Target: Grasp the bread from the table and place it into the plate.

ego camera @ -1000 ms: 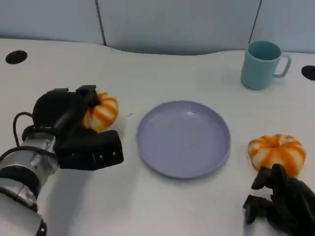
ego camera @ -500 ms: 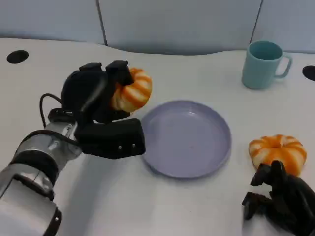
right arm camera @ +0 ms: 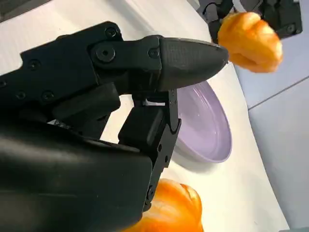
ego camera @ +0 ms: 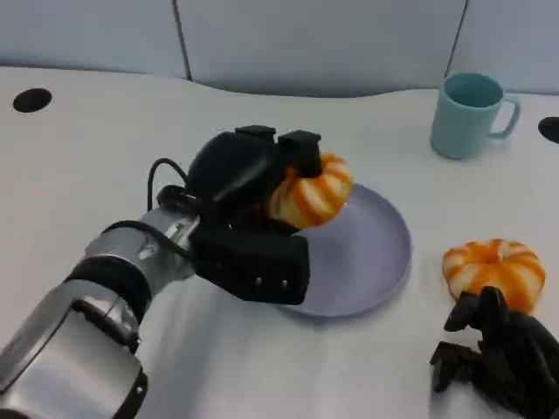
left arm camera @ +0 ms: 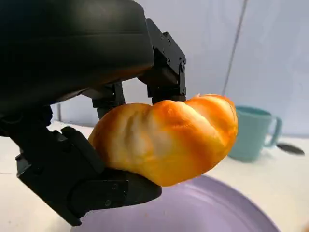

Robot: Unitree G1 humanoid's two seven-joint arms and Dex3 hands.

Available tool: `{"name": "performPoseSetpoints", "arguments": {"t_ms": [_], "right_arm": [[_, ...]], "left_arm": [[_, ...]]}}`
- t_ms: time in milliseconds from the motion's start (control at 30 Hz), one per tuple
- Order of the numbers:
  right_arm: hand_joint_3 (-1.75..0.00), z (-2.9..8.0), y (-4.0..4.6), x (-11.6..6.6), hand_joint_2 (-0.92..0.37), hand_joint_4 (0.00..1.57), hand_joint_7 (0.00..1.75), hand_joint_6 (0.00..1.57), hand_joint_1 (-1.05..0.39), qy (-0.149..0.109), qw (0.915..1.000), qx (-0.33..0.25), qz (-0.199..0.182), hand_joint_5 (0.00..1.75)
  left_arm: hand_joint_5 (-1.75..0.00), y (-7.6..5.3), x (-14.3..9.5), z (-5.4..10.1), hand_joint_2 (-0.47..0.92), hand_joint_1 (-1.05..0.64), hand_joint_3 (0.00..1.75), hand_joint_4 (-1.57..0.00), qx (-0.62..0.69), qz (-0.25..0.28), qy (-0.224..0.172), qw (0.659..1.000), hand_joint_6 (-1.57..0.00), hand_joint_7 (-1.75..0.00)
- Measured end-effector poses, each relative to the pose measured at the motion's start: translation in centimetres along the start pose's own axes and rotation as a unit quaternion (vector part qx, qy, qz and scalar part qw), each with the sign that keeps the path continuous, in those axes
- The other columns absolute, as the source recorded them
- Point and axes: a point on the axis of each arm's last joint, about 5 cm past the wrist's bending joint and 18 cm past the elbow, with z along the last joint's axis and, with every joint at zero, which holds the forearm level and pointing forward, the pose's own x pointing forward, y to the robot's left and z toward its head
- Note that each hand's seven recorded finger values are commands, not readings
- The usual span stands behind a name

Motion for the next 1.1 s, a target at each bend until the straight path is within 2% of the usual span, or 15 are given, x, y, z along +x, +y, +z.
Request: {"name": "performPoseSetpoints", "arguments": {"t_ms": [300,367,567,600,633,700,733,833,1100], "right_arm": [[-0.46,-0.2,0.17,-0.2,-0.92,1.29,1.05,1.17,-0.47,0.000,1.0000,-0.003,0.002,1.15],[-0.44,-0.2,0.25,-0.3,-0.92,1.30,1.06,1.17,-0.46,0.001,1.0000,-0.004,0.002,1.15],[-0.45,-0.4,0.68,-0.3,-0.92,1.29,1.07,1.17,-0.46,-0.002,1.0000,0.000,-0.005,1.15],[-0.45,-0.5,0.72,-0.3,-0.92,1.29,1.07,1.17,-0.46,-0.003,1.0000,0.001,-0.004,1.15],[-0.45,-0.5,0.77,-0.3,-0.92,1.29,1.06,1.17,-0.46,-0.004,1.0000,0.001,-0.004,1.15],[-0.45,-0.6,0.86,-0.2,-0.92,1.28,1.07,1.16,-0.46,-0.005,1.0000,0.002,-0.003,1.16],[-0.45,-0.6,0.90,-0.2,-0.92,1.28,1.07,1.16,-0.46,-0.004,1.0000,0.001,-0.002,1.16],[-0.46,-0.7,1.03,-0.2,-0.92,1.28,1.07,1.16,-0.46,-0.003,1.0000,-0.004,0.001,1.17],[-0.46,-0.7,1.06,-0.3,-0.92,1.27,1.08,1.15,-0.46,-0.003,1.0000,-0.005,0.001,1.17]], "left_arm": [[-1.75,-0.2,0.5,0.6,0.58,-0.28,1.19,-0.95,0.019,-0.057,-0.008,0.998,-0.77,-1.75],[-1.75,-0.3,0.5,0.6,0.65,-0.28,1.06,-0.92,0.024,-0.062,-0.005,0.998,-0.73,-1.75],[-1.75,-0.6,0.7,0.8,0.67,-0.26,1.05,-0.86,0.030,-0.105,0.010,0.994,-0.70,-1.71],[-1.46,-0.7,0.7,0.8,0.67,-0.28,0.91,-0.76,0.030,-0.111,0.012,0.993,-0.71,-1.34],[-1.30,-0.7,0.8,0.8,0.72,-0.30,0.75,-0.75,0.029,-0.119,0.014,0.992,-0.76,-1.10],[-1.00,-0.7,0.8,0.9,0.87,-0.33,0.35,-0.66,0.020,-0.140,0.023,0.990,-0.73,-0.51],[-0.95,-0.7,0.9,0.9,0.89,-0.33,0.29,-0.65,0.015,-0.151,0.028,0.988,-0.73,-0.41],[-0.91,-0.6,0.9,0.9,0.92,-0.34,0.23,-0.64,0.001,-0.165,0.037,0.986,-0.73,-0.31],[-0.90,-0.5,0.9,0.8,0.92,-0.34,0.22,-0.64,-0.002,-0.170,0.041,0.985,-0.74,-0.27]]}}
